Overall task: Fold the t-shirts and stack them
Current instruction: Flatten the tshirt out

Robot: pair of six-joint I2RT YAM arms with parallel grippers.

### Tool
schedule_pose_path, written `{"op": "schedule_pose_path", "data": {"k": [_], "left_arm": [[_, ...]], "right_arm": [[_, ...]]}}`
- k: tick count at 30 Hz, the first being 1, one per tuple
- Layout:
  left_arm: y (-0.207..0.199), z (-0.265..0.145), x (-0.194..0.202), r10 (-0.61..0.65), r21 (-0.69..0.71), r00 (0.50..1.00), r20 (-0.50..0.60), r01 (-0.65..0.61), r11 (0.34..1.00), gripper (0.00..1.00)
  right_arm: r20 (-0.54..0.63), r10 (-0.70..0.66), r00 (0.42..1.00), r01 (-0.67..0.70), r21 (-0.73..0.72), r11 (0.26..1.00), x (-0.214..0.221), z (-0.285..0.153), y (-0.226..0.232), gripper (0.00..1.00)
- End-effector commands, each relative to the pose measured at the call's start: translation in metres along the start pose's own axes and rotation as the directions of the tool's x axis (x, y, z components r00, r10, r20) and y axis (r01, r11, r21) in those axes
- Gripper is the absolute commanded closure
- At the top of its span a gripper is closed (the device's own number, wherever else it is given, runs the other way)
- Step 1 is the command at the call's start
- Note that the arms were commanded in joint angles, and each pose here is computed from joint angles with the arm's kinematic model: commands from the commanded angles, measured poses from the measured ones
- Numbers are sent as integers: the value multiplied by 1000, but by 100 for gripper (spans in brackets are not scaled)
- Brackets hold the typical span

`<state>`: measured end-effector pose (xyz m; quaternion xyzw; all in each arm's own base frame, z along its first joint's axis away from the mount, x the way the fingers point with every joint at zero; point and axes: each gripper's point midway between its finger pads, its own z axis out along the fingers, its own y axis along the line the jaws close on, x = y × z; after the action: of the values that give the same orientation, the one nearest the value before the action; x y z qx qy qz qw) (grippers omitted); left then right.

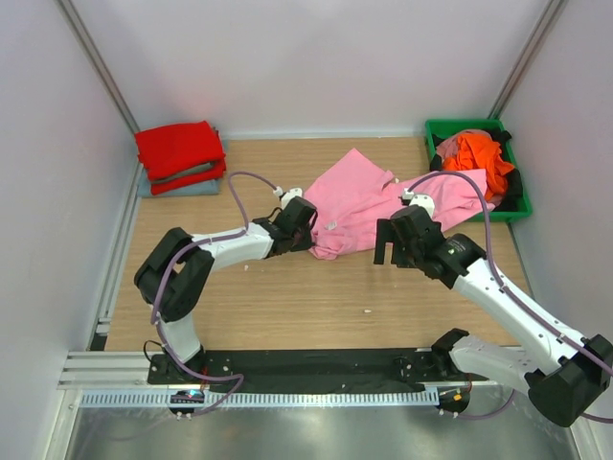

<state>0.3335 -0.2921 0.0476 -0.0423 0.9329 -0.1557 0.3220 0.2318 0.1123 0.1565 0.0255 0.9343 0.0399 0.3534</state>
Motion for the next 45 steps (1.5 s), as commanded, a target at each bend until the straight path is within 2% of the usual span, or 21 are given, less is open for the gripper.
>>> {"op": "schedule_pose_path", "data": {"k": [1, 6, 10, 12, 14, 17, 18, 21, 26, 30, 35, 37, 38, 41, 45], "left_arm": [[-8, -9, -25, 17, 2, 996, 83, -17, 1000, 100], [-3, -25, -31, 40, -2, 994, 104, -40, 999, 100], [14, -73, -61, 24, -30, 983, 184, -19, 999, 100], [49, -92, -68, -8, -113, 979, 205, 32, 993, 100], [68, -124, -79, -62, -116, 963, 263, 95, 989, 100], [116, -148, -65, -114, -217, 949, 294, 182, 959, 100], [128, -168, -65, -150, -208, 929, 338, 229, 951, 100], [151, -184, -40, -203, -198, 913, 355, 285, 938, 100], [163, -170, 16, -251, -159, 938, 240, 293, 943, 100], [172, -164, 43, -268, -152, 944, 195, 299, 942, 100], [177, -172, 49, -280, -129, 937, 209, 310, 942, 100], [176, -175, 48, -286, -111, 932, 221, 315, 942, 100], [174, -174, 47, -289, -100, 932, 220, 316, 944, 100], [173, -173, 47, -281, -104, 936, 211, 307, 946, 100], [171, -173, 47, -270, -102, 941, 202, 294, 950, 100]], "right_arm": [[22, 10, 1000, -10, -3, 1000, -4, -6, 0, 0], [21, 21, 1000, -21, -6, 1000, -5, -7, 0, 0], [24, 21, 999, -21, 16, 1000, -9, -7, -1, 0], [18, 23, 1000, -24, 38, 999, -10, -2, -2, 0], [14, 39, 999, -40, 51, 998, -13, 3, 0, 0], [12, 67, 998, -68, 45, 997, -14, 11, 7, 0], [-4, 84, 996, -84, 28, 996, -12, 18, 14, 0], [-53, 108, 993, -107, 24, 994, 1, 34, 22, 0], [-78, 118, 990, -113, 71, 991, 13, 52, 19, 0], [-76, 115, 990, -106, 102, 989, 10, 61, 19, 2], [-56, 95, 994, -80, 221, 972, 2, 74, -4, 3], [-40, 146, 988, -131, 267, 955, -9, 81, -26, 5], [-45, 167, 985, -151, 252, 956, -14, 87, -31, 10], [-45, 249, 967, -227, 274, 934, -25, 100, -57, 15], [-54, 236, 970, -210, 294, 932, -36, 115, -63, 15]]}}
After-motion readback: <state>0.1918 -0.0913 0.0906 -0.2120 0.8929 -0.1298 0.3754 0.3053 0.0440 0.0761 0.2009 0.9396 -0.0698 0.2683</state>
